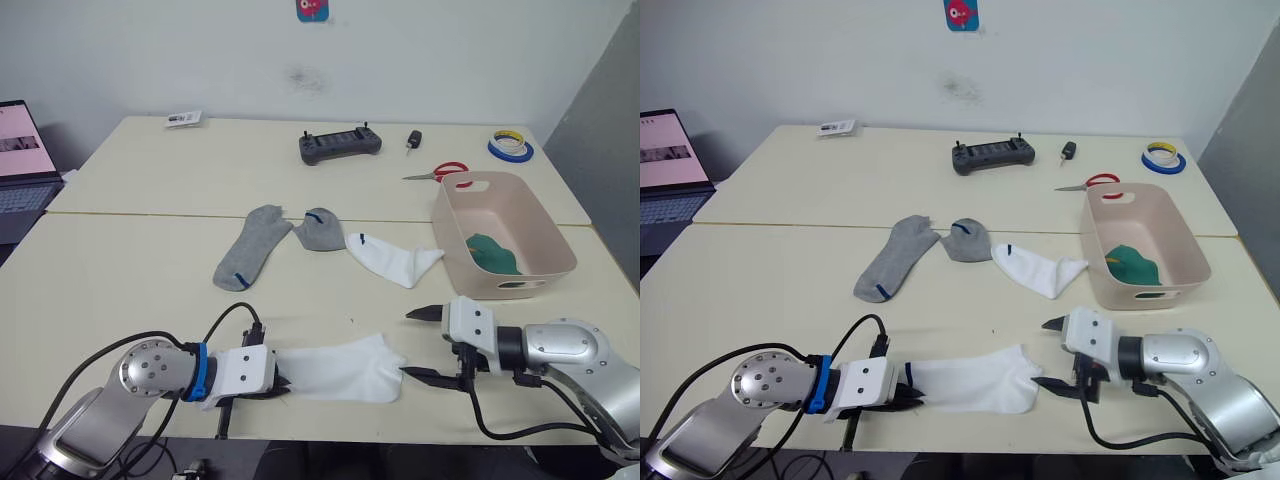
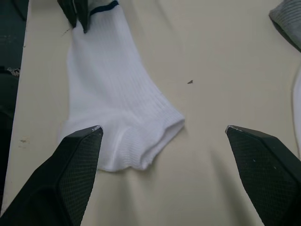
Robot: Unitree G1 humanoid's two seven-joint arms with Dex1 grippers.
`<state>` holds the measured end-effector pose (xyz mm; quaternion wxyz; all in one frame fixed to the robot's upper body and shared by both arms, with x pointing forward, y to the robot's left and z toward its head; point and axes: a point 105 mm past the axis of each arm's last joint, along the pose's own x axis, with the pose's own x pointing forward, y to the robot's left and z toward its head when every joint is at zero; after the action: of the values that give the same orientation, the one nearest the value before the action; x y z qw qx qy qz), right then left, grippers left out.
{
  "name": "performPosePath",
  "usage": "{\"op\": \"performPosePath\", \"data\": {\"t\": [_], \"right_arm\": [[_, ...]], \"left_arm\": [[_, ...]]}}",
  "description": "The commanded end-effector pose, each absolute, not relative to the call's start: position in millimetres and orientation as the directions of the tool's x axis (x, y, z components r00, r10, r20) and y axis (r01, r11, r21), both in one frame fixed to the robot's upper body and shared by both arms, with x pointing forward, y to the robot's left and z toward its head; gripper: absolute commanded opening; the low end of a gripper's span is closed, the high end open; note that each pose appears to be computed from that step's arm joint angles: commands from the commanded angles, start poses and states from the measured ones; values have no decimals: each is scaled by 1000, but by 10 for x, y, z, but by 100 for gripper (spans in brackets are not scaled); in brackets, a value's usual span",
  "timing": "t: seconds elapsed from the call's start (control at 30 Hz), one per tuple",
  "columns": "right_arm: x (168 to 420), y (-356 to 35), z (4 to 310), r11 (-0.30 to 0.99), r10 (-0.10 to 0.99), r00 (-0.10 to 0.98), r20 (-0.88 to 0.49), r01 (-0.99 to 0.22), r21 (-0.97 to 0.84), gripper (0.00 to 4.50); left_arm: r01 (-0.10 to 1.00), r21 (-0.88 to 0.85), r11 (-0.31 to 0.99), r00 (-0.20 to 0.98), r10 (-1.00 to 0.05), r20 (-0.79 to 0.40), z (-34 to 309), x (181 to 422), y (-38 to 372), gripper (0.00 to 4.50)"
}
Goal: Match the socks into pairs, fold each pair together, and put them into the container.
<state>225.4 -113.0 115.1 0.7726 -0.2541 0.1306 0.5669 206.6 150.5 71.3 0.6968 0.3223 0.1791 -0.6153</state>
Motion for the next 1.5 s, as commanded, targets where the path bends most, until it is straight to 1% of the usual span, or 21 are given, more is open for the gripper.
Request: {"op": "performPosePath", "data": {"t": [0.03,0.07,0.1,0.17,0.27,0.37,0.43,0.53,0.7,0.83,0.9,0.93,0.97,1.0,1.07,1.13,1.2,1.23,1.3,1.43,1.5], "right_arm": [[2222,-1058,1248,185,825,312,-471,-937,-296,450],[2220,-1054,1247,184,825,311,-472,-937,-296,450],[2220,-1050,1248,184,825,311,-472,-937,-296,450],[2219,-1041,1250,184,826,311,-470,-937,-297,450],[2212,-1019,1260,191,830,316,-459,-935,-299,450],[2212,-992,1277,204,837,324,-441,-932,-298,450],[2217,-983,1286,212,839,330,-432,-930,-300,450],[2228,-958,1301,225,845,338,-415,-928,-298,450],[2236,-924,1317,228,851,339,-402,-927,-299,450],[2253,-900,1331,233,852,345,-393,-924,-305,450],[2276,-897,1354,245,852,359,-382,-917,-315,450],[2293,-905,1368,256,850,369,-377,-913,-318,450],[2311,-919,1383,269,847,382,-370,-908,-321,450],[2322,-928,1392,277,845,389,-367,-905,-323,450],[2353,-968,1425,304,837,415,-356,-895,-328,450],[2381,-1015,1458,332,827,443,-347,-882,-334,450],[2413,-1087,1478,370,803,485,-346,-861,-348,450],[2430,-1121,1489,392,791,508,-341,-849,-354,450],[2455,-1169,1503,431,772,543,-331,-829,-355,450],[2652,-1255,1445,609,653,702,-285,-710,-353,450],[2699,-1230,1430,639,625,732,-271,-680,-360,450]], "left_arm": [[973,211,92,206,-761,-616,748,2119,1513,2],[971,222,89,211,-762,-613,762,2127,1514,47],[967,240,79,214,-761,-612,774,2132,1521,65],[959,268,90,238,-769,-593,810,2159,1533,126],[930,324,175,328,-794,-512,972,2279,1595,220],[912,279,301,400,-806,-437,1150,2363,1754,314],[894,261,365,446,-786,-429,1187,2400,1876,314],[877,249,411,480,-775,-412,1224,2413,1984,314],[878,220,426,480,-782,-397,1233,2382,2003,314],[877,217,429,481,-778,-404,1147,2367,1998,314],[851,238,468,525,-761,-380,1139,2428,2019,314],[836,249,489,548,-753,-363,1150,2460,2035,277],[825,254,505,564,-748,-349,1160,2482,2047,258],[820,255,512,572,-746,-341,1165,2492,2052,228],[818,233,525,575,-754,-318,1200,2479,2046,160],[814,214,540,581,-760,-292,1246,2465,2046,102],[786,231,574,619,-740,-264,1321,2491,2091,33],[775,232,587,631,-733,-255,1350,2495,2112,8],[770,228,596,638,-728,-251,1381,2481,2130,3],[765,224,603,643,-738,-207,1508,2493,2027,3],[772,211,599,633,-751,-185,1563,2501,1973,3]]}}
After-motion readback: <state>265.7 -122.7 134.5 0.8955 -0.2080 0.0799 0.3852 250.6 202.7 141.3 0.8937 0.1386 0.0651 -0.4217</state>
